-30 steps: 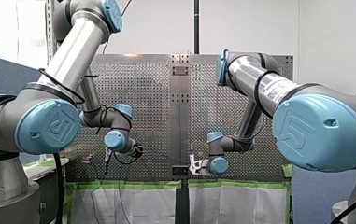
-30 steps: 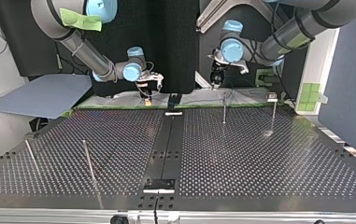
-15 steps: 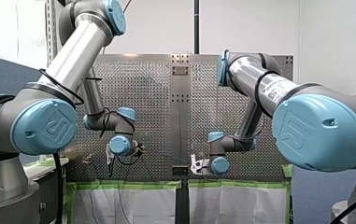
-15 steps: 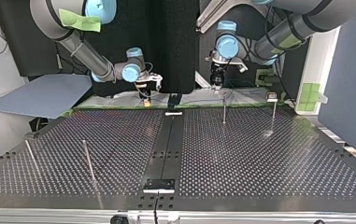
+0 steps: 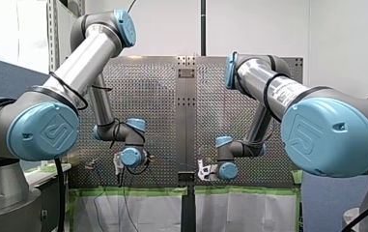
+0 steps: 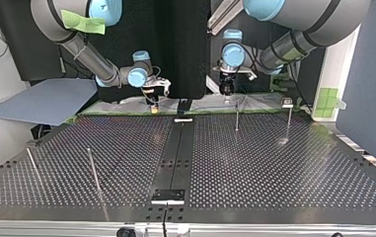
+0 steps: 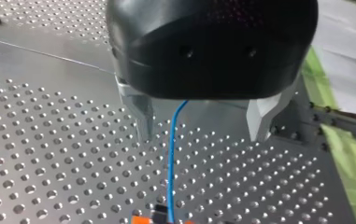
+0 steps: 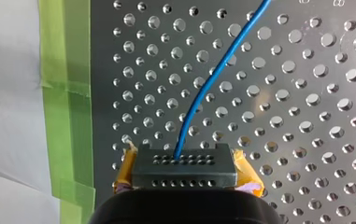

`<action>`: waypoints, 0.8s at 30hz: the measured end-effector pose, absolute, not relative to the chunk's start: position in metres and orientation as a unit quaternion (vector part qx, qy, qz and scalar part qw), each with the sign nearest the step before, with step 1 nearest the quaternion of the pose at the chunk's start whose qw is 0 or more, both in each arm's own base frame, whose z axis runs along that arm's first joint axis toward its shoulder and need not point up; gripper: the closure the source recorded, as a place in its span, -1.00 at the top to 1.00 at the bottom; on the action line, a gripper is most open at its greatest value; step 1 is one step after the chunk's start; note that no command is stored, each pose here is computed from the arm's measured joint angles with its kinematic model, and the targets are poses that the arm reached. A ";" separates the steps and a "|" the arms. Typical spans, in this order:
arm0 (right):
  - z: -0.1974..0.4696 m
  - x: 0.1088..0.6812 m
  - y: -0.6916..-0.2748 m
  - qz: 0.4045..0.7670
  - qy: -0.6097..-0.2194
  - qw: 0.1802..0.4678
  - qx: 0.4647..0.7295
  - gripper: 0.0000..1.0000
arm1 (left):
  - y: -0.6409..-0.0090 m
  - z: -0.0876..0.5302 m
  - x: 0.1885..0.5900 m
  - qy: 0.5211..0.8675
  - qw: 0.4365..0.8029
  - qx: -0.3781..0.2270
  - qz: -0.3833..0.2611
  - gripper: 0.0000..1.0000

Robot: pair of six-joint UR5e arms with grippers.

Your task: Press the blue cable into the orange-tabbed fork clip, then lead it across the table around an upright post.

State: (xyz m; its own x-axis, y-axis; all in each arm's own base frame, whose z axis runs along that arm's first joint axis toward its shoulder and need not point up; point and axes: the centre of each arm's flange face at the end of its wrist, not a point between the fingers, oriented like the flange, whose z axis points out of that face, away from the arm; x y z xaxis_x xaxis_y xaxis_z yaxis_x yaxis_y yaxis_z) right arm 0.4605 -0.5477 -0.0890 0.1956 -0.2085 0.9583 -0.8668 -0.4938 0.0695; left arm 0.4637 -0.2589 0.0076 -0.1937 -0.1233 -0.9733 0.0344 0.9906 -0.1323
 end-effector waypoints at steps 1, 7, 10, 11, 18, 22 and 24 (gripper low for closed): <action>-0.089 0.460 -0.548 0.505 -0.383 0.326 0.701 -1.00 | -0.260 0.008 0.466 0.769 0.635 -0.030 -0.062 1.00; -0.089 0.460 -0.548 0.505 -0.383 0.326 0.702 -1.00 | -0.264 0.015 0.479 0.763 0.642 -0.033 -0.062 1.00; -0.089 0.460 -0.548 0.505 -0.383 0.326 0.702 -1.00 | -0.265 0.017 0.483 0.761 0.645 -0.034 -0.063 1.00; -0.089 0.460 -0.548 0.505 -0.383 0.326 0.702 -1.00 | -0.265 0.018 0.485 0.761 0.645 -0.035 -0.062 1.00; -0.089 0.460 -0.548 0.504 -0.382 0.326 0.702 -1.00 | -0.270 0.011 0.493 0.763 0.642 -0.037 -0.056 1.00; -0.089 0.460 -0.548 0.504 -0.382 0.325 0.703 -1.00 | -0.275 0.000 0.499 0.769 0.636 -0.035 -0.052 1.00; -0.089 0.460 -0.547 0.503 -0.383 0.325 0.703 -1.00 | -0.278 -0.003 0.505 0.768 0.637 -0.036 -0.051 1.00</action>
